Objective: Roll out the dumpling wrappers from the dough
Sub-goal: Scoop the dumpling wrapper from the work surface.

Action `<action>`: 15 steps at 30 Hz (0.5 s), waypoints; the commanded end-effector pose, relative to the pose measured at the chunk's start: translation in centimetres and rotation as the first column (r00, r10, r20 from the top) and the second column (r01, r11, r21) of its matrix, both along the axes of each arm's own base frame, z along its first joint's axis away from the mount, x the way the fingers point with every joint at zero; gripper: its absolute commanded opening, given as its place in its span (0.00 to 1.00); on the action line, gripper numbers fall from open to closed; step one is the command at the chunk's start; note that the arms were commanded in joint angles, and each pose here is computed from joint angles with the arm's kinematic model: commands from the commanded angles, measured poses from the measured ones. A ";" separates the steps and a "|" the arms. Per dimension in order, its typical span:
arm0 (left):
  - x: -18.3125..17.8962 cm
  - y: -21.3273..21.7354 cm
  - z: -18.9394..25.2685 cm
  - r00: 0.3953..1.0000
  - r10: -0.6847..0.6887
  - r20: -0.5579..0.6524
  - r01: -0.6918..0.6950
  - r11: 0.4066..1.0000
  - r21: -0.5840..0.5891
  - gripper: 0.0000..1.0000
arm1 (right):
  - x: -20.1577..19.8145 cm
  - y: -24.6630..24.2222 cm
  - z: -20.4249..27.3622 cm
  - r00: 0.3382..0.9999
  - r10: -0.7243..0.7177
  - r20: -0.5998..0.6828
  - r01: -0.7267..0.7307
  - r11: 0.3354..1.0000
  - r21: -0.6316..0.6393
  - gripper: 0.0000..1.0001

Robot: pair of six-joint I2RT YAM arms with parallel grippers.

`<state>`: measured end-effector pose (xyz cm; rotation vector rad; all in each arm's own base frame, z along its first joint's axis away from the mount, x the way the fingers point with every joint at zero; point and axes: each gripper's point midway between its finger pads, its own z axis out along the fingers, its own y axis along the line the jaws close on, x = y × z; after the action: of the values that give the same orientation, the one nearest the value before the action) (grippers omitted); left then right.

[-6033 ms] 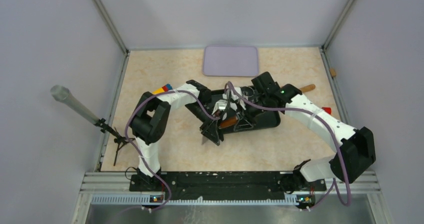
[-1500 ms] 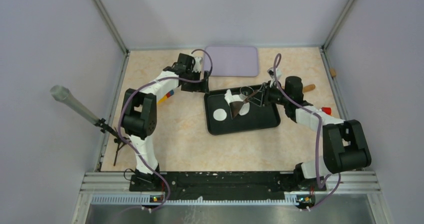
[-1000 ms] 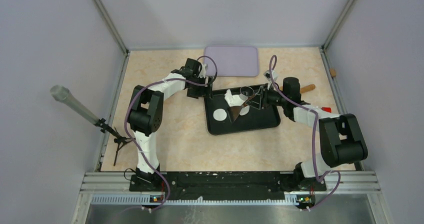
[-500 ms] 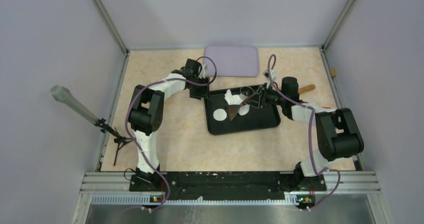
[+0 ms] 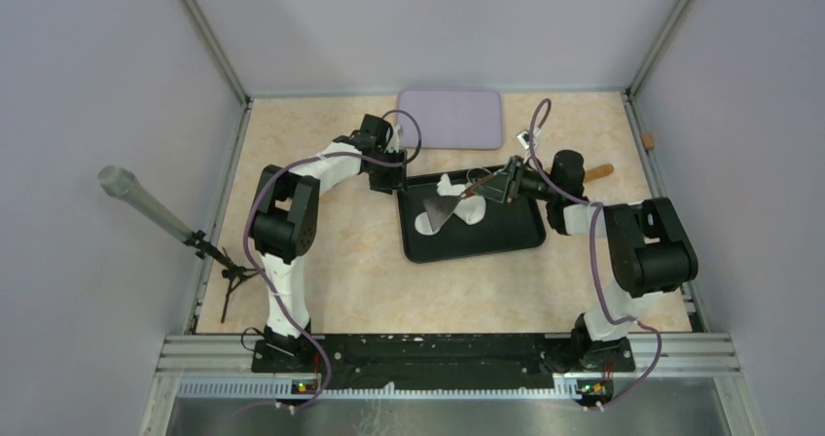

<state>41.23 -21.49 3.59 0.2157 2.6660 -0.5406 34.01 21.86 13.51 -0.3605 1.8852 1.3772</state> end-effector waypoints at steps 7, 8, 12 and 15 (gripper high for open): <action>1.0 -0.5 0.8 0.999 0.011 0.035 -0.010 1.000 -0.023 0.49 | 1.2 -1.9 2.2 0.987 -0.020 0.162 0.039 0.993 -0.114 0.00; 1.0 -0.5 0.9 0.999 0.012 0.037 -0.011 1.000 -0.024 0.49 | 1.1 -2.2 1.9 0.984 -0.019 0.177 0.044 0.989 -0.141 0.00; 1.0 -0.6 0.8 0.999 0.010 0.035 -0.009 1.000 -0.024 0.49 | 0.7 -2.4 0.5 0.987 -0.010 0.159 0.039 0.983 -0.182 0.00; 1.1 -0.6 0.9 0.999 0.011 0.036 -0.010 1.000 -0.025 0.49 | 1.2 -2.8 -0.7 0.987 -0.020 0.158 0.055 0.974 -0.220 0.00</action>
<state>41.28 -21.50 3.60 0.2124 2.6650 -0.5402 33.83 19.88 12.39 -0.4495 1.9424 1.1970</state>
